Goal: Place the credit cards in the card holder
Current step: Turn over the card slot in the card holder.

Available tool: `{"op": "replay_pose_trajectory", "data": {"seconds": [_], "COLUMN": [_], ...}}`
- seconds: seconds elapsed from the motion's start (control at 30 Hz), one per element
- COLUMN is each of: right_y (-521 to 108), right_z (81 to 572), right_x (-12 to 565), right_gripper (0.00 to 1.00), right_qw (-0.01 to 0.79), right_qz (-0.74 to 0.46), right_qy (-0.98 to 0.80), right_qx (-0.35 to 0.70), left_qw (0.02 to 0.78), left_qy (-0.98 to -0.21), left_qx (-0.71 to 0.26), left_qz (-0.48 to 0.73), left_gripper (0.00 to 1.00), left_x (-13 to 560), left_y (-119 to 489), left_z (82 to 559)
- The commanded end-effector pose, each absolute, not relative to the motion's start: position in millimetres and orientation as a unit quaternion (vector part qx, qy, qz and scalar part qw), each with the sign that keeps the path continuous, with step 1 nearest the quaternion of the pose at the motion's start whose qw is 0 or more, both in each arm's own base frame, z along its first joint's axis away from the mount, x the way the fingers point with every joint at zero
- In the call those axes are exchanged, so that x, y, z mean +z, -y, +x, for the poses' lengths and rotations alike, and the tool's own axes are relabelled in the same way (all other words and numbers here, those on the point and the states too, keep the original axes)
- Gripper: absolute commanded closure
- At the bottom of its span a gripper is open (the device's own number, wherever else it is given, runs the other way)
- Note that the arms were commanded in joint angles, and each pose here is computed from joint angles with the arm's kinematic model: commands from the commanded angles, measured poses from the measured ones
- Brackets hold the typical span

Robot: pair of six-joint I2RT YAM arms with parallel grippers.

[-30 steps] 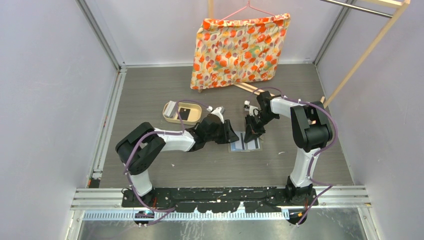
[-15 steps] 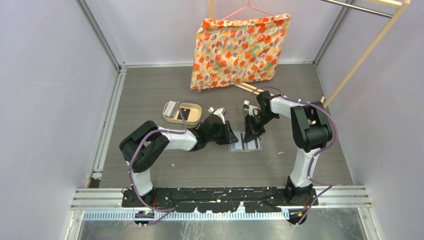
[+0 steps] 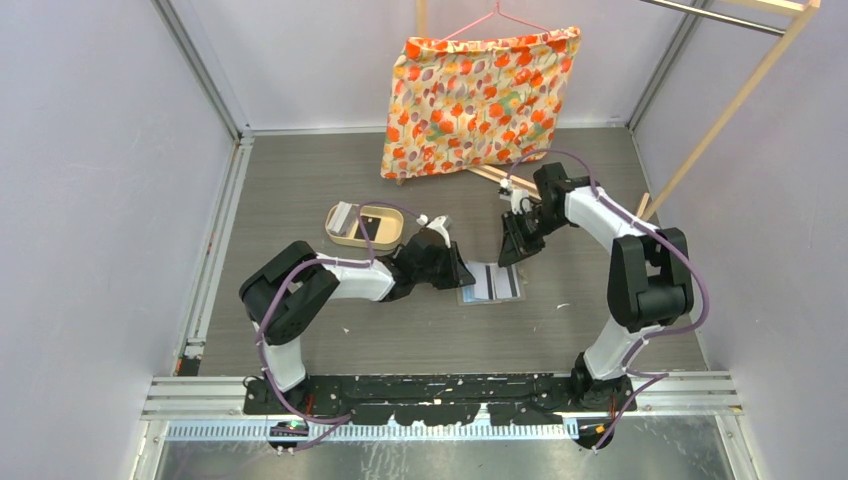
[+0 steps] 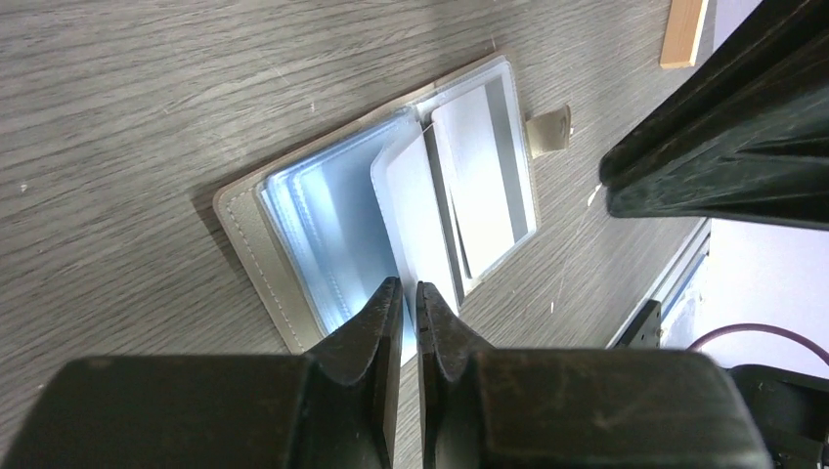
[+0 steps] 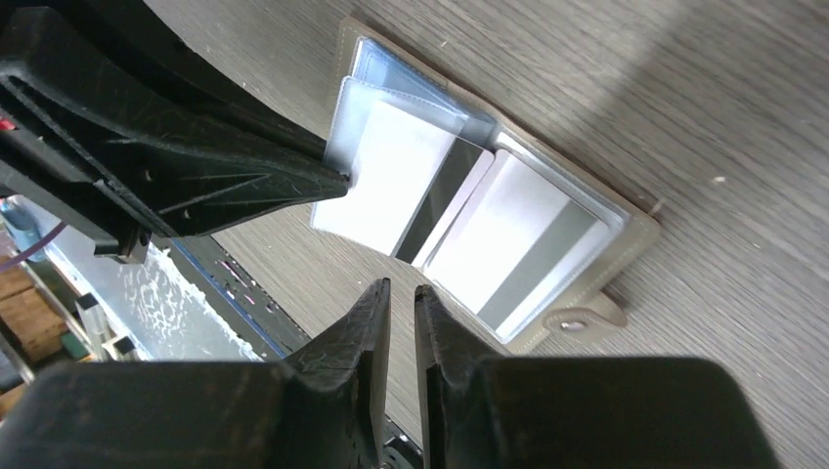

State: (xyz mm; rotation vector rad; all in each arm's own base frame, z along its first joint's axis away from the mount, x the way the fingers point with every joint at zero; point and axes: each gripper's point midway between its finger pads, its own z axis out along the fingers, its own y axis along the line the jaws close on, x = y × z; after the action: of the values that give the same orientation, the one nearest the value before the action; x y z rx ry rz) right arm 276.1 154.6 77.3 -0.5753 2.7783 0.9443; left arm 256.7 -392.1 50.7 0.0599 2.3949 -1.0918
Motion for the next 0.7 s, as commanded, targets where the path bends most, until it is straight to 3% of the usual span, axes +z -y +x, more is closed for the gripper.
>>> {"op": "replay_pose_trajectory", "data": {"seconds": [0.0, 0.33, 0.67], "right_y": [-146, -143, -155], "right_z": [280, 277, 273], "right_x": [93, 60, 39], "right_gripper": [0.79, 0.81, 0.91], "right_qw": [0.101, 0.044, 0.010], "right_qz": [-0.204, -0.171, -0.156], "right_qy": [-0.922, -0.938, -0.944], "right_qx": [0.313, 0.297, 0.290], "left_qw": [0.262, 0.251, 0.237], "left_qy": [-0.862, -0.861, -0.856], "left_qx": [-0.432, -0.442, -0.457], "left_qz": [0.034, 0.030, 0.038], "left_gripper": [0.87, 0.77, 0.75], "left_x": [74, 76, 80], "left_y": [410, 414, 426], "left_z": [262, 260, 257]}}
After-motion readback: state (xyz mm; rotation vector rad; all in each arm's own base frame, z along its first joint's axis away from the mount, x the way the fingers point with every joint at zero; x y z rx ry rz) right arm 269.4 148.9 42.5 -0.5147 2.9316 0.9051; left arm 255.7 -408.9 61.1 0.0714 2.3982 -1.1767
